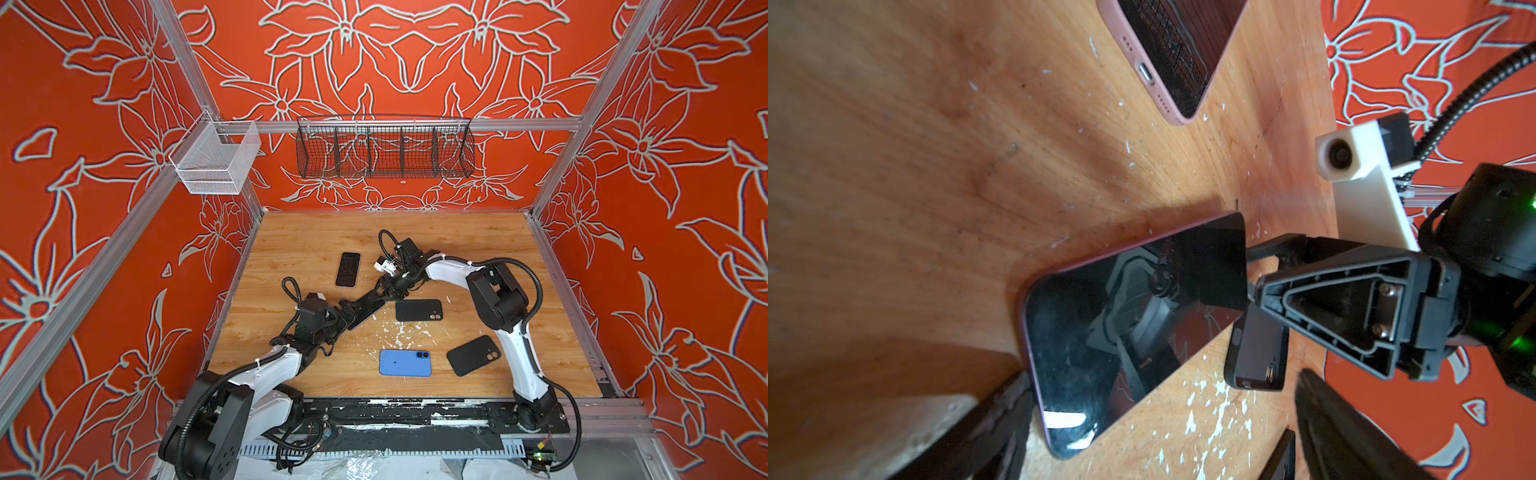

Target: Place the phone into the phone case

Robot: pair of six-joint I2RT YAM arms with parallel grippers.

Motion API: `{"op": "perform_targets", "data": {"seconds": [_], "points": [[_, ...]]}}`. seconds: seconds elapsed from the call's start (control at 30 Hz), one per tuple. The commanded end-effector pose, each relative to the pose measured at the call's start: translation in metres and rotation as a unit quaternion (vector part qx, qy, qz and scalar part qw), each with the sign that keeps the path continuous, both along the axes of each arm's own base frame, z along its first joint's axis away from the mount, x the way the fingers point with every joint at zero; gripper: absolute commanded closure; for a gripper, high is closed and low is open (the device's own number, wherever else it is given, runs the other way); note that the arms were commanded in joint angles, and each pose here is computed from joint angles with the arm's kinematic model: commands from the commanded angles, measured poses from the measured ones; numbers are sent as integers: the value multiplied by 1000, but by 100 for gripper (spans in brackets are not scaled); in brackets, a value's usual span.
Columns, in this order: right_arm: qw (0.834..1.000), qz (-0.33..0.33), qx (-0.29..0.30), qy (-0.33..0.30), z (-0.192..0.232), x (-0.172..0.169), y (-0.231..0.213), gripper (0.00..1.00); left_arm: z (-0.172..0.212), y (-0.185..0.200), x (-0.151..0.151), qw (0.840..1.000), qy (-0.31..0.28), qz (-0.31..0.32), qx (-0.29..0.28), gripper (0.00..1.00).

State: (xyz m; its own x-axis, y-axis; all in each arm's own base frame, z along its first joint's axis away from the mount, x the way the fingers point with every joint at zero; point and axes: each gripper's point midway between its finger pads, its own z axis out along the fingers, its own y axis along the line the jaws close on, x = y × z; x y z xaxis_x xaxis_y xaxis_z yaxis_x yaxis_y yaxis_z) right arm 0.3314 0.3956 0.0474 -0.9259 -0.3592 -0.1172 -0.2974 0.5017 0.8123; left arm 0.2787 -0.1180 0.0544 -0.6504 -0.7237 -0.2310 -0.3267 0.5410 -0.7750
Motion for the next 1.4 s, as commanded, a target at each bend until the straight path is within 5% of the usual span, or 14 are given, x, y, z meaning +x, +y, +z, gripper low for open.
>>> {"op": "perform_targets", "data": {"seconds": [0.0,1.07,1.37], "points": [[999,28,40,2,20,-16,12,51,-19,5,-12,999,37,2,12,3],[998,4,56,-17,44,-18,14,100,-10,4,-10,1000,21,-3,15,3],[994,-68,59,-59,81,-10,-7,100,40,2,-2,997,-45,-39,46,3]]}}
